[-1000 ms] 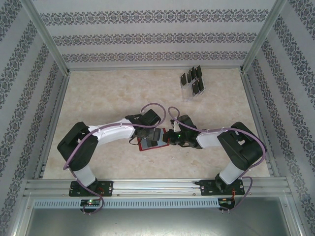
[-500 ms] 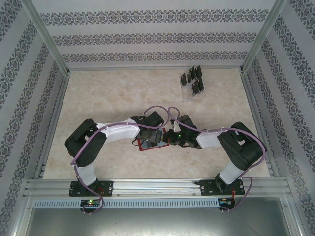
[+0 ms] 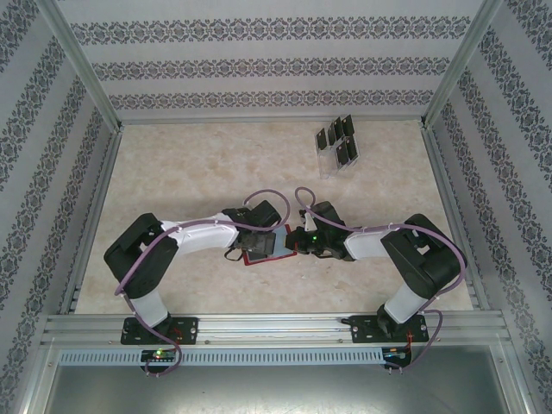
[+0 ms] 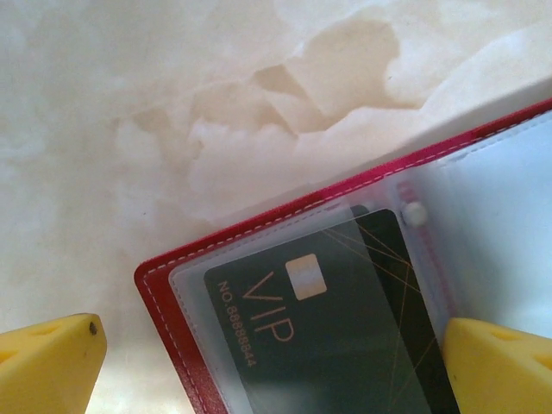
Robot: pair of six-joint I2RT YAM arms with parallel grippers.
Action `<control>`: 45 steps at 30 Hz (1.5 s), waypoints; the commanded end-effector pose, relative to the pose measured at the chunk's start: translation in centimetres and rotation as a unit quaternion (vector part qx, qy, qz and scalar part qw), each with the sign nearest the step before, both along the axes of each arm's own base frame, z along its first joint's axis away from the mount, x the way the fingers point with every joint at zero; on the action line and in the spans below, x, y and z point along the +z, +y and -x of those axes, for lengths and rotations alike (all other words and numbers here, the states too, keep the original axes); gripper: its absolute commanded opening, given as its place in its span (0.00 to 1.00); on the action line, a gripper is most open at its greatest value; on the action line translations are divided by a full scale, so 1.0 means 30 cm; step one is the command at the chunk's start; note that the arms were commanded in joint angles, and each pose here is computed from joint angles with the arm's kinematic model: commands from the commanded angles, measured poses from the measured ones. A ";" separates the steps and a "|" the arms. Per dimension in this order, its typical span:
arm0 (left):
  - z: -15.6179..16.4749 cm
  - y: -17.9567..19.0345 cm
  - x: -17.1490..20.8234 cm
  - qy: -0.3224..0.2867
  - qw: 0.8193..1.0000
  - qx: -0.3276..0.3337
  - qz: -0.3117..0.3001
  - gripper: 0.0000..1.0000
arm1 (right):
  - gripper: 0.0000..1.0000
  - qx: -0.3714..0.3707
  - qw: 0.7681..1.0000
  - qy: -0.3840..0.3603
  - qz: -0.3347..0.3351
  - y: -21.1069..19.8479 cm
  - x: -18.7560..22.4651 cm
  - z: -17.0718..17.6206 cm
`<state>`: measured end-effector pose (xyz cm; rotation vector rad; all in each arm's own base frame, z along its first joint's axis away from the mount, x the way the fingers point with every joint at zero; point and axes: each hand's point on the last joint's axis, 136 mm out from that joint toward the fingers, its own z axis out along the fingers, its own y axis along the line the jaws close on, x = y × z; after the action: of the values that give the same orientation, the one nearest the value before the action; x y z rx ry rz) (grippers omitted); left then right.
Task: Put the credit cards into the card holder
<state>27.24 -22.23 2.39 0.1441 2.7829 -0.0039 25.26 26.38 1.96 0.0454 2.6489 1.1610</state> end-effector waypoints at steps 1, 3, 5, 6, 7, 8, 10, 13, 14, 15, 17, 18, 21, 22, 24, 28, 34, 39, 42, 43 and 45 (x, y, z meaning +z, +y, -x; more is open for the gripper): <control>0.039 0.066 -0.002 0.006 0.999 0.011 -0.034 1.00 | 0.00 -0.026 0.997 0.032 0.059 -0.090 -0.107 0.030; 0.040 0.074 -0.003 0.006 0.999 0.013 -0.036 1.00 | 0.00 -0.026 0.997 0.032 0.060 -0.091 -0.108 0.031; 0.040 0.085 -0.002 0.004 0.999 0.016 -0.039 1.00 | 0.00 -0.027 0.997 0.032 0.061 -0.093 -0.108 0.031; 0.038 0.092 -0.002 0.003 0.999 0.017 -0.041 1.00 | 0.00 -0.027 0.997 0.033 0.062 -0.094 -0.108 0.032; 0.036 0.098 -0.001 0.002 0.999 0.020 -0.042 1.00 | 0.00 -0.028 0.997 0.033 0.061 -0.094 -0.108 0.031; 0.036 0.104 -0.002 0.002 0.999 0.021 -0.043 1.00 | 0.00 -0.028 0.997 0.033 0.062 -0.095 -0.108 0.031; 0.033 0.113 -0.001 0.001 0.999 0.023 -0.045 1.00 | 0.00 -0.028 0.997 0.034 0.062 -0.095 -0.109 0.031; 0.032 0.119 0.000 0.000 0.999 0.026 -0.045 1.00 | 0.00 -0.028 0.997 0.033 0.062 -0.095 -0.108 0.031; 0.032 0.122 0.000 0.000 0.999 0.027 -0.047 1.00 | 0.00 -0.028 0.997 0.034 0.062 -0.096 -0.107 0.031; 0.032 0.125 0.001 -0.001 0.998 0.028 -0.048 1.00 | 0.00 -0.029 0.997 0.034 0.062 -0.095 -0.106 0.030; 0.032 0.127 0.003 -0.002 0.998 0.029 -0.047 1.00 | 0.00 -0.029 0.997 0.034 0.062 -0.095 -0.106 0.028; 0.033 0.128 0.003 -0.003 0.998 0.029 -0.048 1.00 | 0.00 -0.029 0.997 0.034 0.060 -0.093 -0.102 0.026; 0.023 0.111 0.022 -0.015 0.999 0.024 -0.031 1.00 | 0.00 -0.023 0.998 0.029 0.049 -0.076 -0.078 0.020; 0.017 0.104 0.035 -0.021 0.999 0.023 -0.024 1.00 | 0.00 -0.017 0.999 0.024 0.040 -0.064 -0.059 0.016; 0.006 0.095 0.065 -0.032 0.999 0.020 -0.015 1.00 | 0.05 -0.007 1.000 0.009 0.021 -0.043 -0.007 0.004; -0.004 0.084 0.115 -0.043 0.999 0.023 0.010 1.00 | 0.17 0.006 1.000 -0.029 0.006 -0.023 0.123 -0.023; 0.022 0.097 0.119 -0.038 0.998 0.035 0.042 1.00 | 0.27 0.011 0.997 -0.055 0.057 -0.059 0.205 -0.038; 0.057 0.140 0.084 -0.029 0.998 0.047 0.039 1.00 | 0.30 0.034 0.993 -0.051 0.101 -0.063 0.187 -0.013; 0.070 0.166 0.066 -0.028 0.997 0.057 0.040 1.00 | 0.30 0.049 0.990 -0.044 0.126 -0.058 0.164 0.023; 0.074 0.174 0.061 -0.028 0.997 0.059 0.040 1.00 | 0.30 0.051 0.989 -0.040 0.133 -0.057 0.155 0.037; 0.074 0.185 0.054 -0.028 0.997 0.064 0.043 1.00 | 0.30 0.055 0.987 -0.033 0.150 -0.057 0.137 0.064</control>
<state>24.43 -16.89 3.50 0.0093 2.7593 -0.0424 24.33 25.50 7.19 -0.1652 2.6987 0.8900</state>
